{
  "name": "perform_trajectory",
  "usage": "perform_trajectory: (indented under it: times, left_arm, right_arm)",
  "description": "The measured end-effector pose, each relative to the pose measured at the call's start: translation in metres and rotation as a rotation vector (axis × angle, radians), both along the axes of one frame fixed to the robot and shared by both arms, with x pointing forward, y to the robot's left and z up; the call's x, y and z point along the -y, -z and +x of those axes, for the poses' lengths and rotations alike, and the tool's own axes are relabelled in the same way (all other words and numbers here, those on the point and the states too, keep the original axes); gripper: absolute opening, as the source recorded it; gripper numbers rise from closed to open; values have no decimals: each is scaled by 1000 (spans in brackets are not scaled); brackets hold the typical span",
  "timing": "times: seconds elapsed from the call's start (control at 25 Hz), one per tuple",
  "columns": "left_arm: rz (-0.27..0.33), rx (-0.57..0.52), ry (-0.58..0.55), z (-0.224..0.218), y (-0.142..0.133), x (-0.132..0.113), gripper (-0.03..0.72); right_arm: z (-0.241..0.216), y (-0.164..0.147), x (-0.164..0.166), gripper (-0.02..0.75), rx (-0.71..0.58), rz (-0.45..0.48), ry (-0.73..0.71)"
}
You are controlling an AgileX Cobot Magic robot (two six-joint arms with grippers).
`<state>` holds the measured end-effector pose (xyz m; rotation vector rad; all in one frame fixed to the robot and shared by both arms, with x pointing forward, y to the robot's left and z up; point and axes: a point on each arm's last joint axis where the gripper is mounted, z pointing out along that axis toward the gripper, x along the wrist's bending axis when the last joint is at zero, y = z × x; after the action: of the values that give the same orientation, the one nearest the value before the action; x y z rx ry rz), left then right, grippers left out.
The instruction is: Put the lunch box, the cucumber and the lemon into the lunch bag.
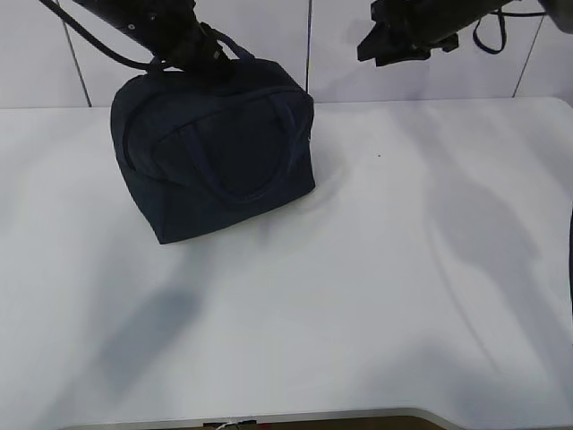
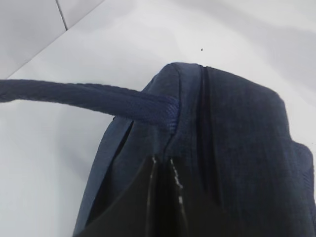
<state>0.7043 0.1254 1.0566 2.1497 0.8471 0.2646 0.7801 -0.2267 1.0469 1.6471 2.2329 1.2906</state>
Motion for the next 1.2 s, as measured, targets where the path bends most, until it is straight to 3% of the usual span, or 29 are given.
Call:
perform_trajectory:
  times: [0.16, 0.4, 0.56, 0.88, 1.08, 1.2]
  left_arm:
    - [2, 0, -2, 0, 0, -1, 15]
    - [1, -4, 1, 0, 0, -1, 228]
    - [7, -15, 12, -2, 0, -1, 276]
    - [129, 89, 26, -19, -40, -13, 382]
    - [200, 57, 28, -44, -71, -25, 398]
    - [290, 27, -8, -56, -83, -36, 399]
  right_arm:
    - [-8, -25, 4, 308, 49, -43, 12]
    - [-21, -63, 14, 310, 149, -189, 44]
    - [-22, -66, 21, 312, 161, -269, 76]
    - [-29, -79, 19, 312, 166, -230, 77]
    - [-43, -97, 19, 313, 152, -233, 70]
    - [-55, -101, 18, 313, 125, -263, 36]
